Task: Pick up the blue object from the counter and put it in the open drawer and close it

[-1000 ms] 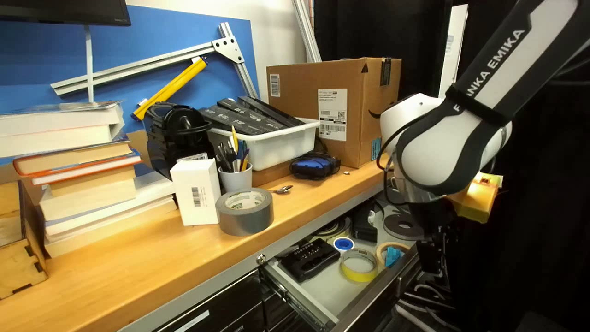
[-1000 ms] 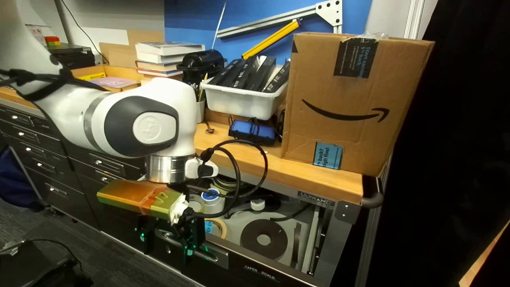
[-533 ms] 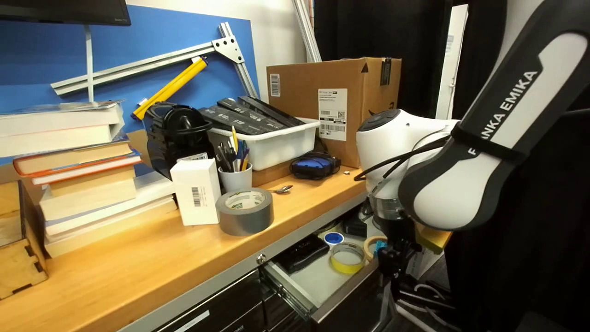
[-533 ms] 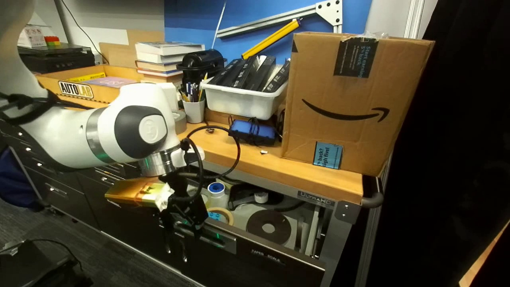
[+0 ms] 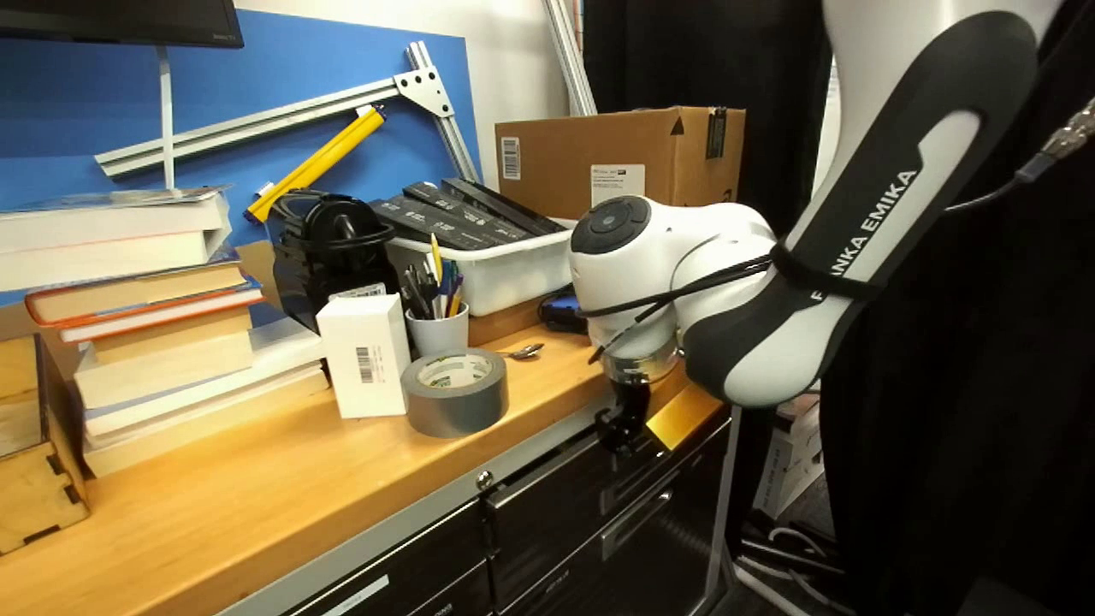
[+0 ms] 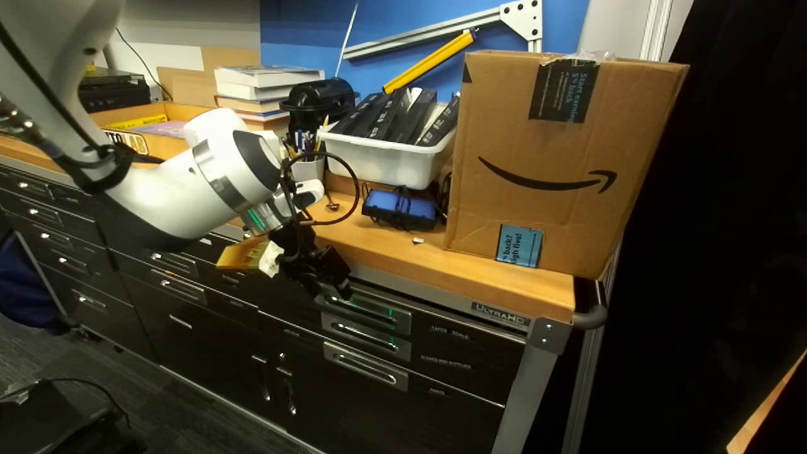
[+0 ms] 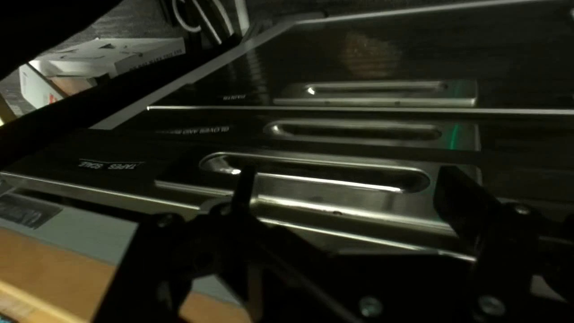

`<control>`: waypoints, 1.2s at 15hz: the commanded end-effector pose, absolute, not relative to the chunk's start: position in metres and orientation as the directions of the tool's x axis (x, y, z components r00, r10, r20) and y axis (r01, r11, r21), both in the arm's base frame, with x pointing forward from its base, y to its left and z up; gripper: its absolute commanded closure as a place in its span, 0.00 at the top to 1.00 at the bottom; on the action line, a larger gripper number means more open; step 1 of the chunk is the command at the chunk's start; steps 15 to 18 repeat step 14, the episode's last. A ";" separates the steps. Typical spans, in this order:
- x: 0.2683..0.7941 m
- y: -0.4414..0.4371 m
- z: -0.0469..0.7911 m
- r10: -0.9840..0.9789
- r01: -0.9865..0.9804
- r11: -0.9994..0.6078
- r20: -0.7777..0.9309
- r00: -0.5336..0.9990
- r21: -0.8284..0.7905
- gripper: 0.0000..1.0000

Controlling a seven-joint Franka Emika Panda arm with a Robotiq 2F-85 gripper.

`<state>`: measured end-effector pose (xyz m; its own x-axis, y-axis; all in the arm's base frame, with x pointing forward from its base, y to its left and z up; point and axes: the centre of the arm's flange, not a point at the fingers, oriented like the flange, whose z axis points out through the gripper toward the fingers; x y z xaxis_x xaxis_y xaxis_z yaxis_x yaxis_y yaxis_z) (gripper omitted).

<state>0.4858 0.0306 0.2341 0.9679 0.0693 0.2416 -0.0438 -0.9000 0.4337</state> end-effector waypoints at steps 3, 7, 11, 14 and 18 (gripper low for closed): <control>0.480 0.039 0.260 0.045 -0.099 -0.903 0.321 0.946 0.418 1.00; 0.451 0.016 0.327 0.071 -0.042 -0.940 0.313 0.947 0.340 1.00; 0.434 0.002 0.384 -0.006 -0.058 -0.978 0.248 0.969 0.203 1.00; 0.437 0.002 0.333 -0.014 -0.066 -0.978 0.257 0.966 0.196 1.00; 0.437 0.002 0.333 -0.014 -0.066 -0.978 0.257 0.966 0.196 1.00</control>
